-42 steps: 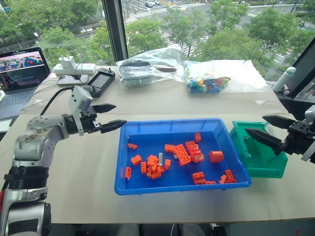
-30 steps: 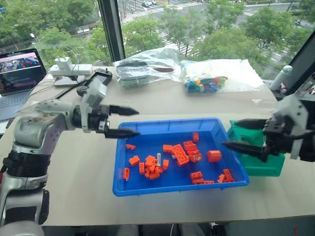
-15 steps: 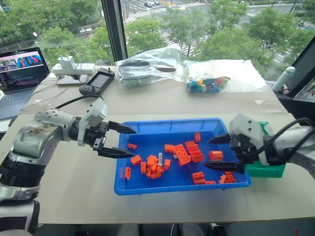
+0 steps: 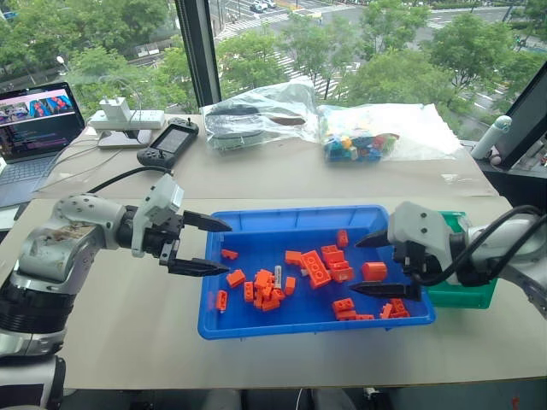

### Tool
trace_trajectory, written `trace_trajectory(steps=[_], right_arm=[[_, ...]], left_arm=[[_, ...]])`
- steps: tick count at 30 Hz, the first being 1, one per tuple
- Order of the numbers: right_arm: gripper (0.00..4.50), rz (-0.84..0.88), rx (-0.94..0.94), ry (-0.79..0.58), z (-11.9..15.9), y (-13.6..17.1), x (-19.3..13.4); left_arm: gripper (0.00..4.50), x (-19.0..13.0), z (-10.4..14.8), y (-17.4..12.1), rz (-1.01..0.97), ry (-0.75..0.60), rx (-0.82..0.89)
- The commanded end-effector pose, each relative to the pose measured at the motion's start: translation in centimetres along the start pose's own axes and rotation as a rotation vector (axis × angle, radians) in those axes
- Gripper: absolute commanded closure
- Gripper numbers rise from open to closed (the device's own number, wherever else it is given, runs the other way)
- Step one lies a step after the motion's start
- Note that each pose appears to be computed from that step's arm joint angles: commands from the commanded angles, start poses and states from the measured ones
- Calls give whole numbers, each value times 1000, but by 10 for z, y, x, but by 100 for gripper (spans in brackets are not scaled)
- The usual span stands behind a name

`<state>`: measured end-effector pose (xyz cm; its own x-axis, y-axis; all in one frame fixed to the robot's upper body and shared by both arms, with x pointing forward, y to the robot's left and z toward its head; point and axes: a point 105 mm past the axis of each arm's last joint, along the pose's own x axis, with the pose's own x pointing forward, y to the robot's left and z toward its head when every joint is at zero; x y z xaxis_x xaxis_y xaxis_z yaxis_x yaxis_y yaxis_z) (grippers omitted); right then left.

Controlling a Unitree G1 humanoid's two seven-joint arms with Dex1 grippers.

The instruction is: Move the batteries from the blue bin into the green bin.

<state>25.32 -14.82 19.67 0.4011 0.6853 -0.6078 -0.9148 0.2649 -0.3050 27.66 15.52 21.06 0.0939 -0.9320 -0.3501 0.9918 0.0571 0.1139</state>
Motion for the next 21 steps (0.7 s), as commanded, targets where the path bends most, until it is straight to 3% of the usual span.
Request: trace_trajectory(steps=[1,5,11,21], right_arm=[[4,-51,-43,-14,11,-6,-11],[4,-87,-70,-59,24,-14,-12],[4,-31,-95,-100,37,-13,-6],[4,-20,-67,-92,28,-9,-2]], left_arm=[[0,-8,6,8,54,-16,40],[0,-16,2,22,113,0,30],[0,-28,-1,20,125,34,1],[0,-55,26,17,180,34,-61]])
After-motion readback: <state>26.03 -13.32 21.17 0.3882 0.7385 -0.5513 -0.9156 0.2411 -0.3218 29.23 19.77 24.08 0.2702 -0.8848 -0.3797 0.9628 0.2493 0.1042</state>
